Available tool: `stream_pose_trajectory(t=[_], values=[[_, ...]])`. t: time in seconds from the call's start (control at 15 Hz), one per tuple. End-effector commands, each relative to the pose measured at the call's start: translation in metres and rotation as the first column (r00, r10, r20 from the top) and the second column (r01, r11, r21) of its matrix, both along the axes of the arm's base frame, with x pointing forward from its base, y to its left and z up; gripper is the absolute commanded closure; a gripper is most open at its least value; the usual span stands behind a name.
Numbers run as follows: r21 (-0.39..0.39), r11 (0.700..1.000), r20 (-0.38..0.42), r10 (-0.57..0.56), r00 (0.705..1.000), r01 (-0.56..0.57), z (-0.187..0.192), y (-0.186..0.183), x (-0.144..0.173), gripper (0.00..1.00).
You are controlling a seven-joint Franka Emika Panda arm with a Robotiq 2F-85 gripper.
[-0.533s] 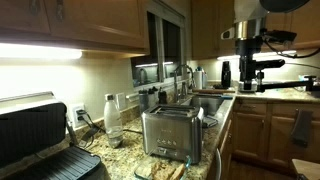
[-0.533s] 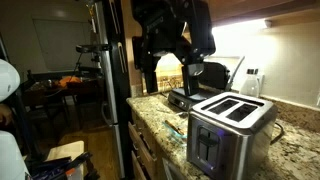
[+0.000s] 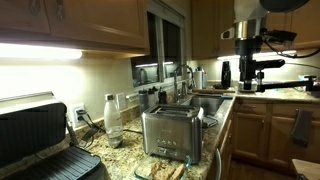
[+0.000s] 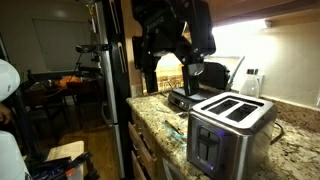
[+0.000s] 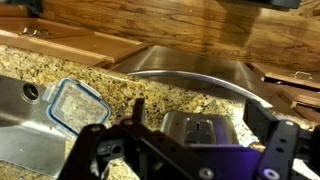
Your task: Put one slice of bread inside the toaster
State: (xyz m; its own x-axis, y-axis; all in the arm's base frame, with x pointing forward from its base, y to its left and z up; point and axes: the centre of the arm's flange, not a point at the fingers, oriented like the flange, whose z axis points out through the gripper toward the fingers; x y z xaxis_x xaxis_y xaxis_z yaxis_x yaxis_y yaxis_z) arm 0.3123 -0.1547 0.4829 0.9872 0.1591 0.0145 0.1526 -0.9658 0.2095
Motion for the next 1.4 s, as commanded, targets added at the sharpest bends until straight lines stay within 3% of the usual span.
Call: stream_pose_trajectory(t=[0.0,0.73,1.33], values=[[0.0,1.0,0.0,0.0,1.0,0.0,0.0,0.0,0.0,0.0],[0.016,1.0,0.004,-0.022,1.0,0.021,-0.007,0.008,0.012,0.0],[0.056,0.998,-0.006,-0.036,0.999,0.036,-0.031,0.051,0.049,0.0]])
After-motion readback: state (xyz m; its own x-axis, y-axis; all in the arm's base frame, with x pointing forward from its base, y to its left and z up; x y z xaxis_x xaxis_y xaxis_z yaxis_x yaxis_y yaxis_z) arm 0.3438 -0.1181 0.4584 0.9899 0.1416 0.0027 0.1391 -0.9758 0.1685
